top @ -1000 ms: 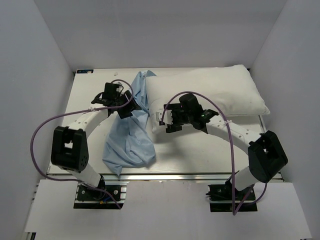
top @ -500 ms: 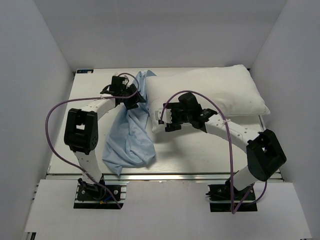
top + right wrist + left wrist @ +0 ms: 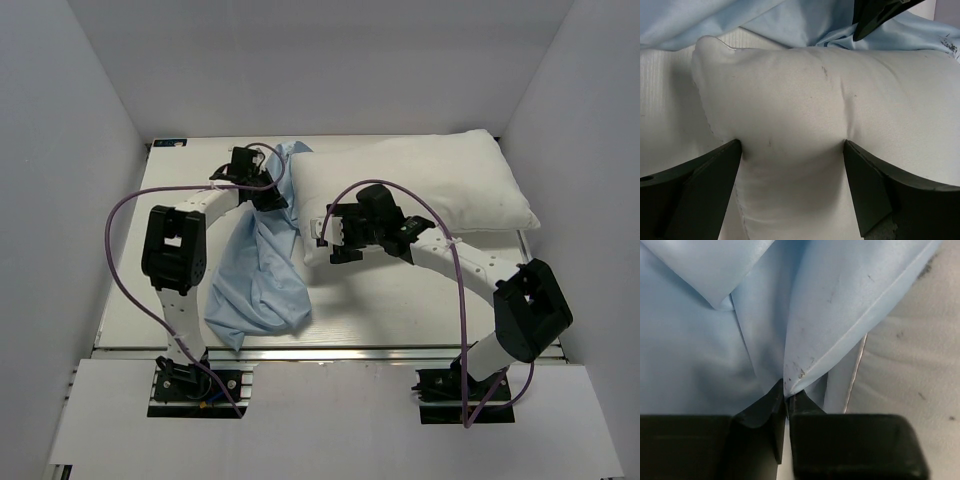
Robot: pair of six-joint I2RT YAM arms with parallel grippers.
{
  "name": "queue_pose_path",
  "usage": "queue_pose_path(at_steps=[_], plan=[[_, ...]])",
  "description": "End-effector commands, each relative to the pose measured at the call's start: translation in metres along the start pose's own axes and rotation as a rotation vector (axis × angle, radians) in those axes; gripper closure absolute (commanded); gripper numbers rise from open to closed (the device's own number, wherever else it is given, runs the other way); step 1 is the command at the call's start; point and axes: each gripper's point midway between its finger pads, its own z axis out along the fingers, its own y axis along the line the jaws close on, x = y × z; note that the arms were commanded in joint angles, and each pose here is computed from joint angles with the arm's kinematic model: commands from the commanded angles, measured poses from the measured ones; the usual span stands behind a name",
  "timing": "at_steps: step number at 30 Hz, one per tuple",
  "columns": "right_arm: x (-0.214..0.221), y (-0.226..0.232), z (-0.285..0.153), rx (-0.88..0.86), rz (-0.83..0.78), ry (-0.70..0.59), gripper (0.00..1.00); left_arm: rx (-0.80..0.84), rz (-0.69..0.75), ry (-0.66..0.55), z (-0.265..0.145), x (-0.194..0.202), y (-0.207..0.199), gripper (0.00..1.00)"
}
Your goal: Put the pillow into the pillowcase
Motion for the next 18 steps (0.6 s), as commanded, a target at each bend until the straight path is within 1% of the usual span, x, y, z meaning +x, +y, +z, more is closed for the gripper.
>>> queue_pose_path(at_steps=[1, 4, 5, 10, 14, 17, 18], plan=[[-0.017, -0.024, -0.011, 0.046, -0.029, -0.033, 0.12, 0.057, 0.090, -0.054, -0.039, -0.011, -0.027, 0.83], [-0.028, -0.033, -0.020, 0.043, -0.019, -0.066, 0.12, 0.040, 0.125, -0.061, -0.060, -0.005, -0.025, 0.84], [-0.041, -0.041, -0.027, 0.050, -0.027, -0.100, 0.12, 0.052, 0.139, -0.082, -0.073, -0.007, -0.031, 0.84], [-0.067, -0.045, -0.053, 0.021, -0.057, -0.164, 0.11, 0.063, 0.156, -0.074, -0.093, 0.002, -0.033, 0.84], [-0.071, -0.019, -0.070, -0.076, -0.085, -0.174, 0.10, 0.079, 0.156, -0.080, -0.100, 0.004, -0.037, 0.84], [-0.059, 0.004, -0.073, -0.137, -0.120, -0.147, 0.11, 0.100, 0.156, -0.066, -0.100, 0.008, -0.040, 0.84], [-0.058, 0.006, -0.075, -0.143, -0.124, -0.145, 0.11, 0.103, 0.153, -0.062, -0.100, 0.009, -0.040, 0.84]])
